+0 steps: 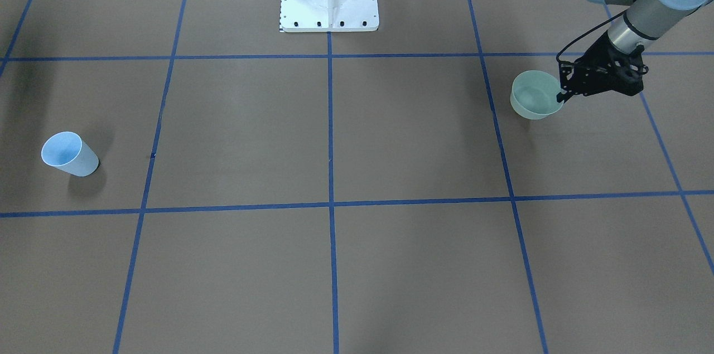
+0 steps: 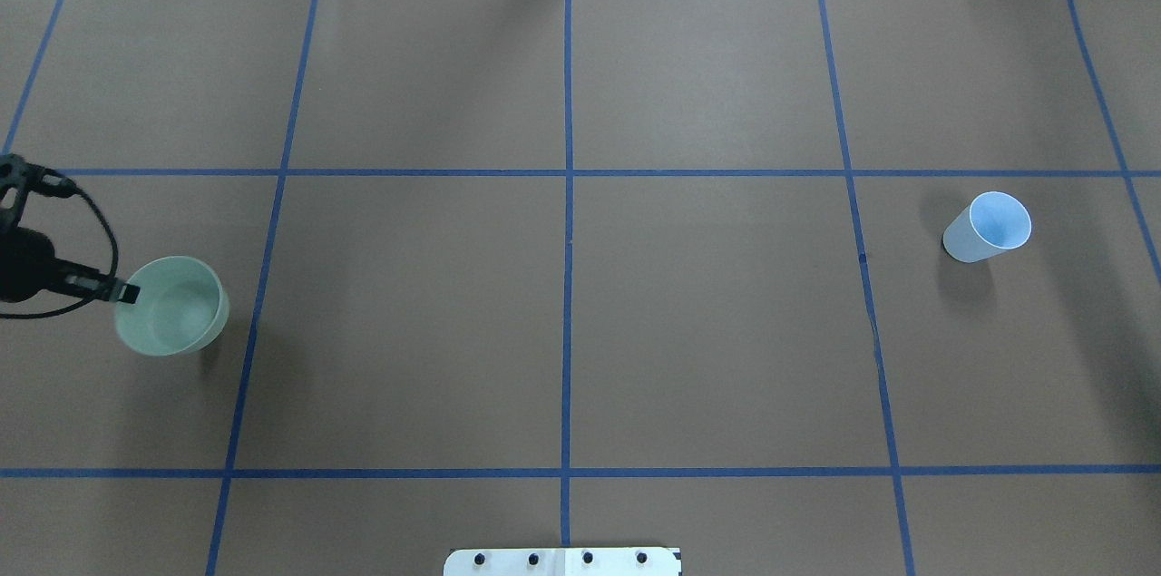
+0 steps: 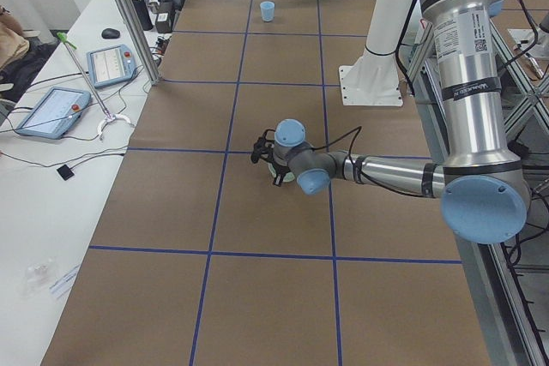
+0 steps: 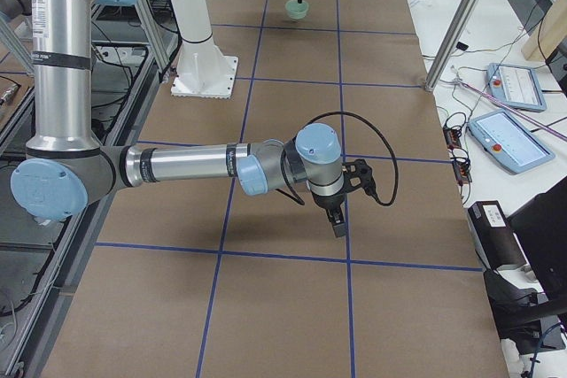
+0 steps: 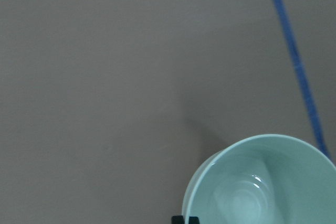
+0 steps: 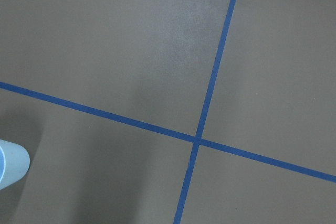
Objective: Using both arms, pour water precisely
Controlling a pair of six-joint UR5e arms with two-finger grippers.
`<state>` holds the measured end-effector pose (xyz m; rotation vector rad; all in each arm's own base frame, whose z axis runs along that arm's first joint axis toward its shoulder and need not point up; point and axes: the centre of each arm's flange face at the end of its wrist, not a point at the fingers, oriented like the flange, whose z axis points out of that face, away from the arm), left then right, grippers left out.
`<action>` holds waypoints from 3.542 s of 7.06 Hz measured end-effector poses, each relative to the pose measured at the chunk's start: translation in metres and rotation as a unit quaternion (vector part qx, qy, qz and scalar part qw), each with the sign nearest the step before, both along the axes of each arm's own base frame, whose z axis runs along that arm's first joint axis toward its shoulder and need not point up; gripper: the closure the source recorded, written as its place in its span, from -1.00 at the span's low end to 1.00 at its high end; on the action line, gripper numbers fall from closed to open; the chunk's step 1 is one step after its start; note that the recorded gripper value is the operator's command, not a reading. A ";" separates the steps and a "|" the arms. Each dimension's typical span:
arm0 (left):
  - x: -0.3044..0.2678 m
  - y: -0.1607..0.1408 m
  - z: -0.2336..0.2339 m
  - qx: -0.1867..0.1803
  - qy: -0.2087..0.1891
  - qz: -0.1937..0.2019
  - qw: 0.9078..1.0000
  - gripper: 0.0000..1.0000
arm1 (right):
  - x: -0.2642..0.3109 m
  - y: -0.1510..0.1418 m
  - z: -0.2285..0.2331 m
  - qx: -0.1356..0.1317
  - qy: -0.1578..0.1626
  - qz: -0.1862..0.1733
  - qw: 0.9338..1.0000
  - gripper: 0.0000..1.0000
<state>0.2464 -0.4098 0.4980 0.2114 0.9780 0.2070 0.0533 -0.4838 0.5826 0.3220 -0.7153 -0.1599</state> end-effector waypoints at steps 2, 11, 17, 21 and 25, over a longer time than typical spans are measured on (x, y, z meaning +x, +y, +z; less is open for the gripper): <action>0.061 -0.059 -0.102 -0.026 0.011 -0.013 1.000 1.00 | 0.000 0.000 0.000 0.000 0.000 0.000 1.000 -1.00; 0.333 -0.086 -0.287 -0.048 0.003 -0.029 0.998 -1.00 | 0.000 -0.001 0.003 -0.004 -0.001 0.000 1.000 -1.00; 0.155 -0.112 -0.284 -0.017 -0.048 -0.030 0.998 -1.00 | -0.043 -0.006 -0.043 -0.061 -0.050 0.056 0.995 -1.00; -0.114 -0.130 -0.126 0.071 -0.104 0.023 0.992 -1.00 | -0.128 0.011 -0.124 -0.112 -0.068 0.132 0.982 -1.00; -0.286 -0.096 0.033 0.017 -0.160 -0.015 0.987 -1.00 | -0.261 0.059 -0.168 -0.117 -0.034 0.258 0.958 -1.00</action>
